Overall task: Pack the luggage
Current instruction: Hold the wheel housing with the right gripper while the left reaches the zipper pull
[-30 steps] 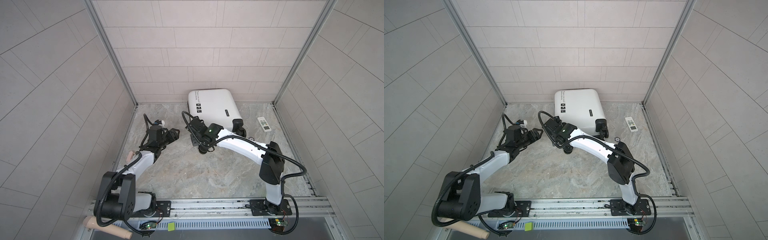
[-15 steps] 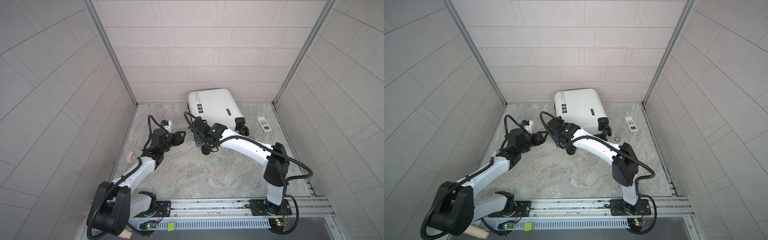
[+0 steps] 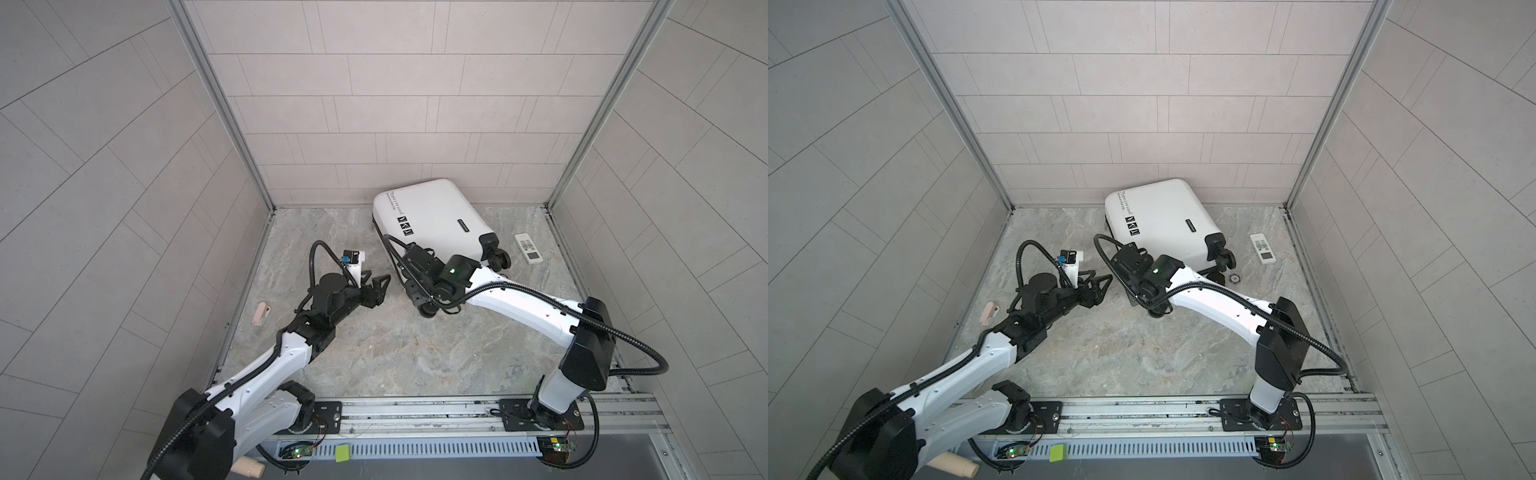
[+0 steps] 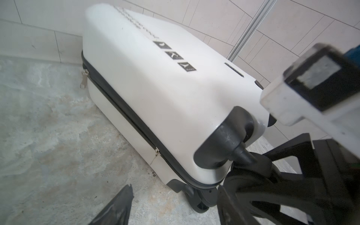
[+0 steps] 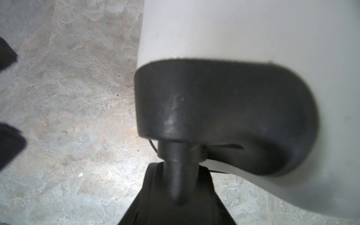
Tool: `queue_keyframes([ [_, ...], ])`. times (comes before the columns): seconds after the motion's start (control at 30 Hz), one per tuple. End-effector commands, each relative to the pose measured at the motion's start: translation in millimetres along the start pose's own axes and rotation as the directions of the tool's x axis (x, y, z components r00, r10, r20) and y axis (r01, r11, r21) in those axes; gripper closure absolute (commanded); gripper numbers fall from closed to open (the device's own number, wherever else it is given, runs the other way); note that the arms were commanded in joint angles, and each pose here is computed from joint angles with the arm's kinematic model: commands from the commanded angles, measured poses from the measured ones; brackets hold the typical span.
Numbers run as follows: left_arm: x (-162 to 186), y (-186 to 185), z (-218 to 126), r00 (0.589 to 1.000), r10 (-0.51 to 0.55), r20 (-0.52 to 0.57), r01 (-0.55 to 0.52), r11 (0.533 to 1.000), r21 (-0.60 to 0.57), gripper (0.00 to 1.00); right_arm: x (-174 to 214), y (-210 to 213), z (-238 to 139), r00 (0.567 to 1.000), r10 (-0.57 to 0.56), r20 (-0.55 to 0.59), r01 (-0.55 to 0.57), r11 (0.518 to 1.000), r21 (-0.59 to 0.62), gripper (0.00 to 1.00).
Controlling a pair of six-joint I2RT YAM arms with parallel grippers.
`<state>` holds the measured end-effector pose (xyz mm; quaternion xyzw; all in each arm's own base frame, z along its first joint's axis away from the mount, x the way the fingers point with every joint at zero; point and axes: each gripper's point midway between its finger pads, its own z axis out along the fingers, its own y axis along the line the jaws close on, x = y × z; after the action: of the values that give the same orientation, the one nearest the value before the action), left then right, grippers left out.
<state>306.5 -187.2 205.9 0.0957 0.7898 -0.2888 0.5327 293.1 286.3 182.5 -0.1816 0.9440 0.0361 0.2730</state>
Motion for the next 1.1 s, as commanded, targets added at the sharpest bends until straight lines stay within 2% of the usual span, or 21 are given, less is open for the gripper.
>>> queue_keyframes([
  [0.0, -34, -4, -7, 0.994, 0.074, 0.077, -0.072, 0.997, -0.032, 0.22, -32, -1, -32, 0.988, 0.043, 0.146, -0.034, 0.997, -0.066, 0.82],
  [0.07, -40, 0, -7, 0.995, 0.062, 0.080, -0.057, 0.996, -0.065, 0.15, -33, -4, -27, 0.987, 0.061, 0.147, -0.049, 0.996, -0.079, 0.82],
  [0.13, -42, 3, -6, 0.995, 0.043, 0.093, -0.036, 0.996, -0.077, 0.00, -34, -7, -22, 0.987, 0.075, 0.141, -0.062, 0.994, -0.092, 0.82],
  [0.27, -33, 5, -1, 0.993, 0.068, 0.094, -0.061, 0.996, -0.070, 0.00, -39, -11, -15, 0.988, 0.084, 0.129, -0.068, 0.990, -0.120, 0.82],
  [0.3, -28, 6, 2, 0.994, 0.079, 0.070, -0.075, 0.995, -0.067, 0.01, -40, -11, -14, 0.989, 0.078, 0.126, -0.062, 0.990, -0.130, 0.82],
  [0.43, 0, 10, 15, 0.994, 0.104, 0.031, -0.103, 0.994, -0.035, 0.22, -45, -10, -13, 0.992, 0.039, 0.123, -0.022, 0.990, -0.141, 0.83],
  [0.5, 14, 9, 19, 0.992, 0.115, 0.048, -0.115, 0.993, 0.003, 0.26, -46, -10, -13, 0.993, 0.021, 0.120, -0.004, 0.990, -0.143, 0.83],
  [0.63, 46, 18, 32, 0.992, 0.126, -0.011, -0.126, 0.992, 0.009, 0.34, -47, -15, -14, 0.993, 0.007, 0.118, 0.010, 0.990, -0.140, 0.83],
  [0.8, 53, 14, 48, 0.987, 0.151, 0.050, -0.154, 0.986, 0.065, 0.39, -48, -16, -19, 0.992, -0.005, 0.126, 0.025, 0.988, -0.153, 0.83],
  [1.07, 73, 15, 71, 0.967, 0.246, 0.068, -0.253, 0.961, 0.114, 0.43, -49, -16, -20, 0.993, -0.016, 0.116, 0.034, 0.987, -0.156, 0.83],
])
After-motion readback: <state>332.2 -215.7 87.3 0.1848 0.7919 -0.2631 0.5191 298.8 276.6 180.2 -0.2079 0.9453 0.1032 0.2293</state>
